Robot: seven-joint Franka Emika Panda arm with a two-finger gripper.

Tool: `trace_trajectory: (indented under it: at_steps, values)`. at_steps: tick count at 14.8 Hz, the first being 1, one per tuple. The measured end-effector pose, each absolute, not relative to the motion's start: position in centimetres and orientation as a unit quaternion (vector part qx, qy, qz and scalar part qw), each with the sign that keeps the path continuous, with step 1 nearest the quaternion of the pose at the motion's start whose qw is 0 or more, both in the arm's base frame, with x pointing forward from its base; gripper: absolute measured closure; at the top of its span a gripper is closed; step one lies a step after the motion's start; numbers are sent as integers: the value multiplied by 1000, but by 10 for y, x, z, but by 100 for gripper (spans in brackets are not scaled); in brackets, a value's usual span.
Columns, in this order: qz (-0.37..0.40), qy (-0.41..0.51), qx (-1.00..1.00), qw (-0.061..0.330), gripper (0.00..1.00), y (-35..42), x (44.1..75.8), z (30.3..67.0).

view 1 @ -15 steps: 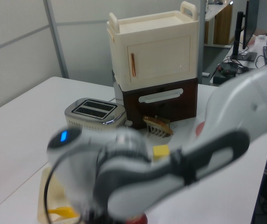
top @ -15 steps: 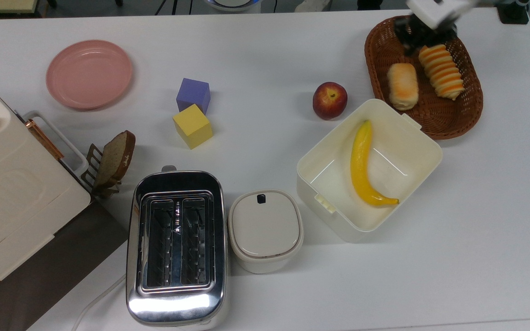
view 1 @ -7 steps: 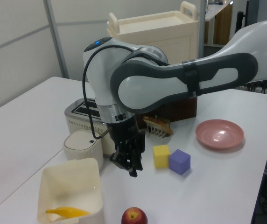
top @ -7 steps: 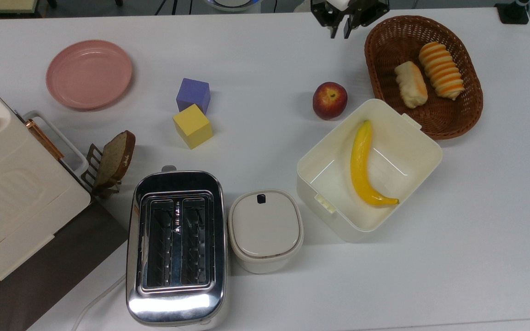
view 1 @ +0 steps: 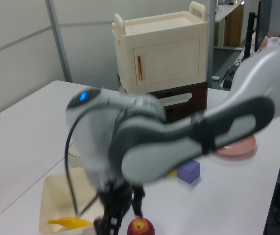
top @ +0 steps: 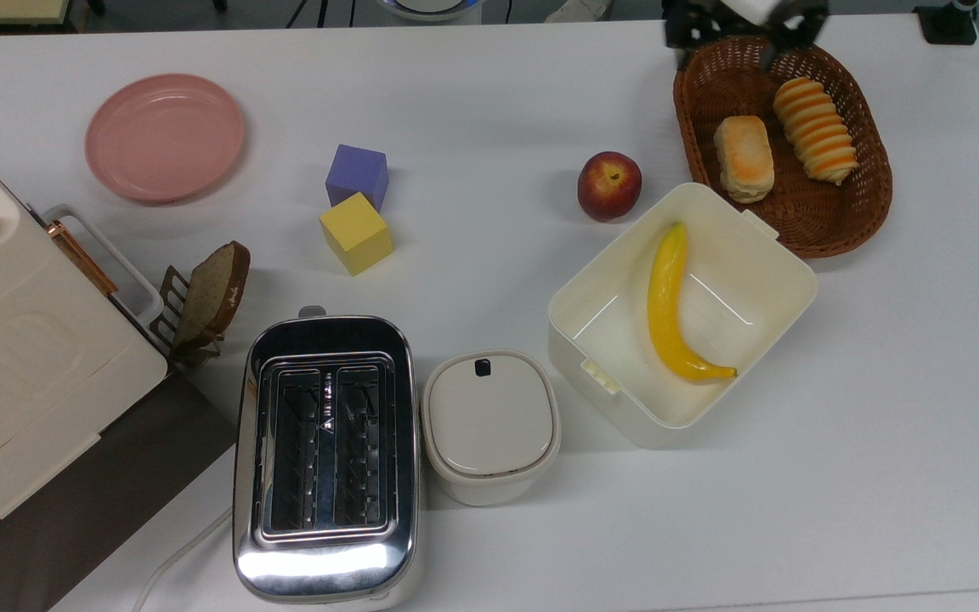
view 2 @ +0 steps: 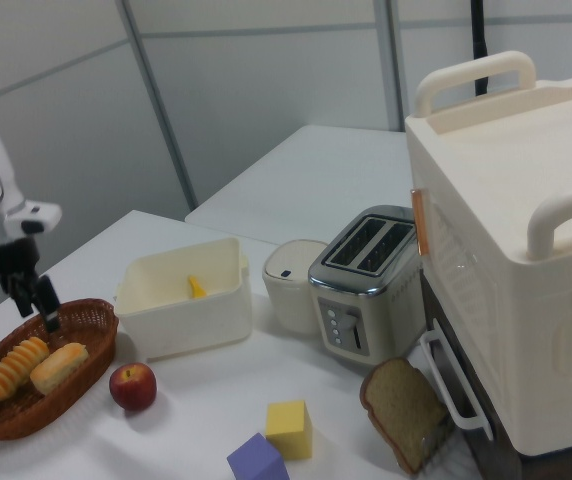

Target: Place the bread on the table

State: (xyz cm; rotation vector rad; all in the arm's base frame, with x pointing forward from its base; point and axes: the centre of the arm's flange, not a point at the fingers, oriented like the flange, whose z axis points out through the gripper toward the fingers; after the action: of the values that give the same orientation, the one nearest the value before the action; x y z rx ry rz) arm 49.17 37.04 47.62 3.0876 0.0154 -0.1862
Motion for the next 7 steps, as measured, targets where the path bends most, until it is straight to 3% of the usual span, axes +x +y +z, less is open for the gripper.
trace_trajectory:
  at_steps: [7]
  values:
    - [-45, -16, 997, 58, 0, 431, 495, 351]
